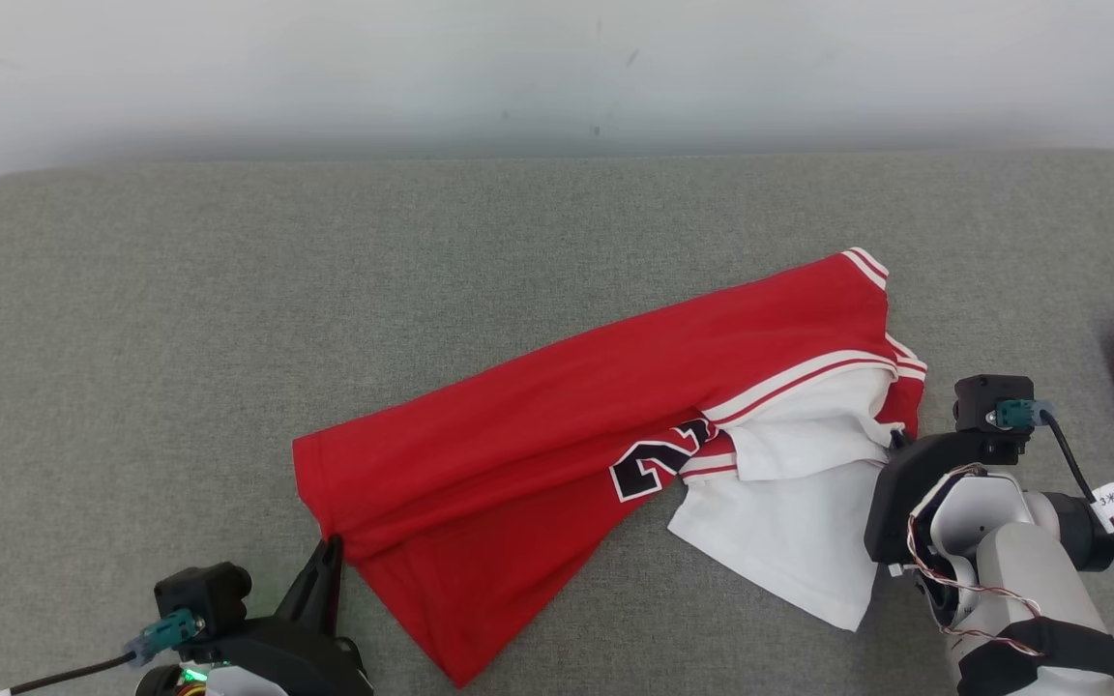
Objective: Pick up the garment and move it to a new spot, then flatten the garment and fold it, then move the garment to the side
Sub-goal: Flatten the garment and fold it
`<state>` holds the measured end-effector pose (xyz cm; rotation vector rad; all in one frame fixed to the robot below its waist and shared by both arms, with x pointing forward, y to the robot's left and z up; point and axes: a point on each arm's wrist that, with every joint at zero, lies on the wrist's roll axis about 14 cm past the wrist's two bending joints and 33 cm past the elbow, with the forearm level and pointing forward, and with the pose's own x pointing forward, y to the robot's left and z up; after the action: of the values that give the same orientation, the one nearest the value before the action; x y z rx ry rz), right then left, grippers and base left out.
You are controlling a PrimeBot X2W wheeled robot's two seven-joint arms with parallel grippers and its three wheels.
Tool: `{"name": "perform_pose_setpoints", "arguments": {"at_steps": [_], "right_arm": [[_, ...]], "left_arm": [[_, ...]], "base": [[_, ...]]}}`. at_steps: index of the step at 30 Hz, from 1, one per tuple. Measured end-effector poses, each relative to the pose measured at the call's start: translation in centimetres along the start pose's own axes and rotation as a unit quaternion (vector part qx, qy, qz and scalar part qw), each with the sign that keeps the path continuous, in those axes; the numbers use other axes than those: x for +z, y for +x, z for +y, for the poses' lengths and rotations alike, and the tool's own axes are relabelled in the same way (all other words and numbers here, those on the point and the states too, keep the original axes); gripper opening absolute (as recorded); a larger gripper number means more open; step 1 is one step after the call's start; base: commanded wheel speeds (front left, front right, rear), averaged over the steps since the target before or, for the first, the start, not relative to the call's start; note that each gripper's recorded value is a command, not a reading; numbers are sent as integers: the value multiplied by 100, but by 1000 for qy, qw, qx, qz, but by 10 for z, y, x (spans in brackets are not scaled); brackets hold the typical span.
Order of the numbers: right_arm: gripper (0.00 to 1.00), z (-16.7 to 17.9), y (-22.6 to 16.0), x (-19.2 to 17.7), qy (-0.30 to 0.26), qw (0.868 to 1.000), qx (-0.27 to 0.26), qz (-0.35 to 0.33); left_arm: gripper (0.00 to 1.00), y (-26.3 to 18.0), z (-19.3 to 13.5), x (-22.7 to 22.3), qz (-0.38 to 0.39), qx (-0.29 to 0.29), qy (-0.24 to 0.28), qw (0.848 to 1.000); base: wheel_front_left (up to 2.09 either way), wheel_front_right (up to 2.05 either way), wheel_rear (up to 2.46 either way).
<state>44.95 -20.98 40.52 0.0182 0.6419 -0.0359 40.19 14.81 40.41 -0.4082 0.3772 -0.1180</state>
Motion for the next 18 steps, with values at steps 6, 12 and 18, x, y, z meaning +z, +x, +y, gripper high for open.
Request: {"name": "perform_pose_setpoints", "arguments": {"at_steps": [6,12,18], "right_arm": [[0,3,-3,16,11,999,8,-35],[0,8,-36,97,104,977,52,-181],[0,-4,-95,184,121,940,66,-311]], "left_arm": [[0,2,-5,11,-21,-8,-9,1000],[0,4,-35,85,-127,-70,-71,987],[0,1,-83,185,-200,-163,-84,962]], "base": [[0,0,0],[0,0,0],[0,0,0]]}}
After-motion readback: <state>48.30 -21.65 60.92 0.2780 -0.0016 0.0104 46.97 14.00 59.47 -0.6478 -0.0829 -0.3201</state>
